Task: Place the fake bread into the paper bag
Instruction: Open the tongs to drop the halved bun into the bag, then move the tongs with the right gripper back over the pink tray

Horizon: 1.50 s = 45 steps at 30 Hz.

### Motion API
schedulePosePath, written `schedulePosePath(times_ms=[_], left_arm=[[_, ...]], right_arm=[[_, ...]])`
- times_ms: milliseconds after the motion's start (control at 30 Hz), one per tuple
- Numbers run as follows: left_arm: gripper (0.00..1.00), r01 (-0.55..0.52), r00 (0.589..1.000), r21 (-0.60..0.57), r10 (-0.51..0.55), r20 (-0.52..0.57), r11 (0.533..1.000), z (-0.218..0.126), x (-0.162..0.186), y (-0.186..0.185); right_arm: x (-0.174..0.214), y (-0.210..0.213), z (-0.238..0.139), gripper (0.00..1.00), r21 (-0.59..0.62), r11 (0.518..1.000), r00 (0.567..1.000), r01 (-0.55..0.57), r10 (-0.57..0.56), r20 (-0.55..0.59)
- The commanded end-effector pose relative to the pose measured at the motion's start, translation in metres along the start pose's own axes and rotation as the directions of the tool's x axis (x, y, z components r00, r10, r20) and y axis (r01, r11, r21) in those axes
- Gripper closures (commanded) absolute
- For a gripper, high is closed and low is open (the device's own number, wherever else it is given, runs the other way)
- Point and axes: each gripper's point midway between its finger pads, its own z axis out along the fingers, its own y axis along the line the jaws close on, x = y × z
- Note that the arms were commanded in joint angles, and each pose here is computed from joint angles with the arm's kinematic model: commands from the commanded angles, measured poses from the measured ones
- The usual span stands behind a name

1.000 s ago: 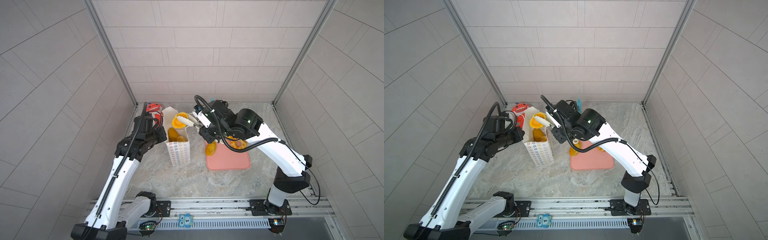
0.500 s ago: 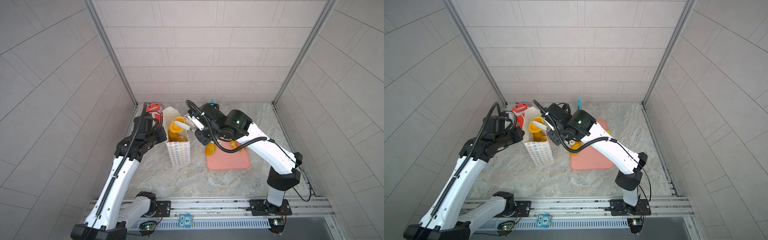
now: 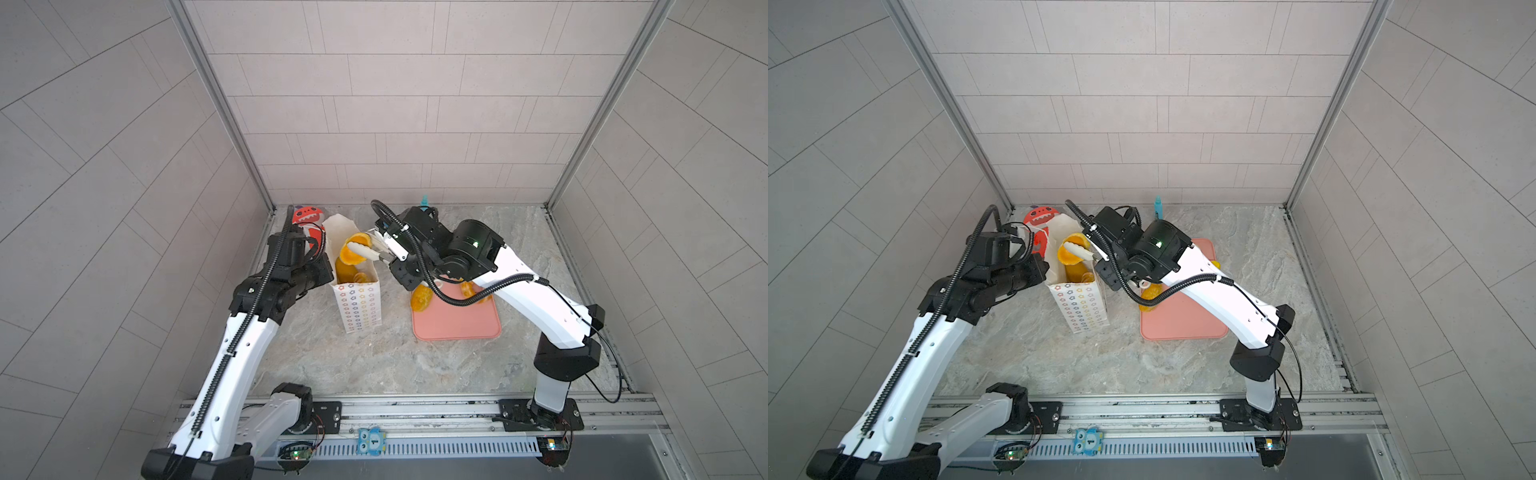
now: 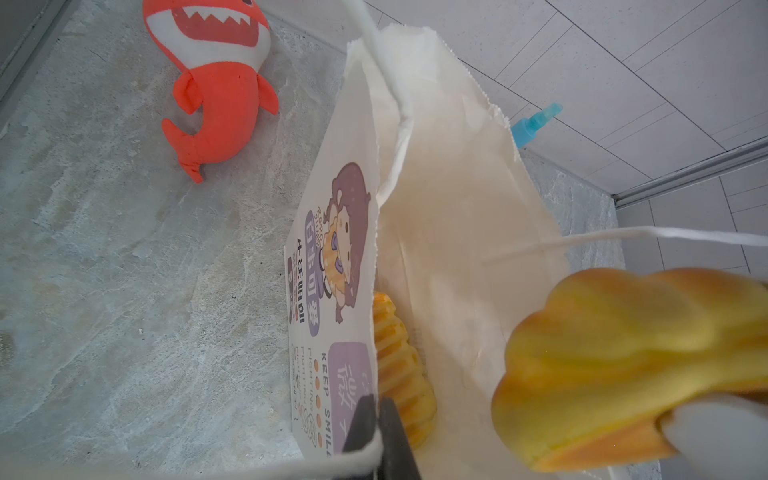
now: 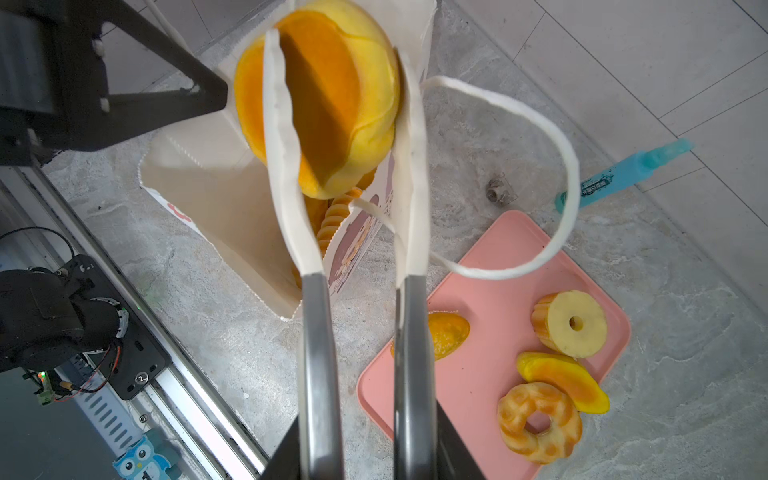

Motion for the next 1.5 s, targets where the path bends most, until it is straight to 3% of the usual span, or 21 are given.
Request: schedulePosePath(times_ms=[0,267,900,1467], left_arm=[[0.94,0.004,1.000,-0.002,-0.004,0.019,1.000,-0.003,0.000,0.002],[0.94,0.002,1.000,-0.001,-0.002,0.021,1.000,-0.004,-0.001,0.002],[0.94,0.002,1.000,-0.002,-0.002,0.019,1.000,-0.004,-0.001,0.002],[0.94,-0.002,1.000,0.001,0.002,0.016,1.000,-0.003,-0.001,0.001]], right_arm=[[-0.008,-0.001,-0.012,0.61,0.012,1.000,0.999,0.005,-0.005,0.043],[-0.009,-0.003,-0.015,0.55,0.020,1.000,0.999,0.002,-0.003,0.051],[-0.019,-0.015,-0.036,0.57,0.060,0.998,0.993,-0.001,-0.006,0.114],[-0.023,-0.071,-0.086,0.57,0.189,0.977,0.970,-0.099,0.052,0.236]])
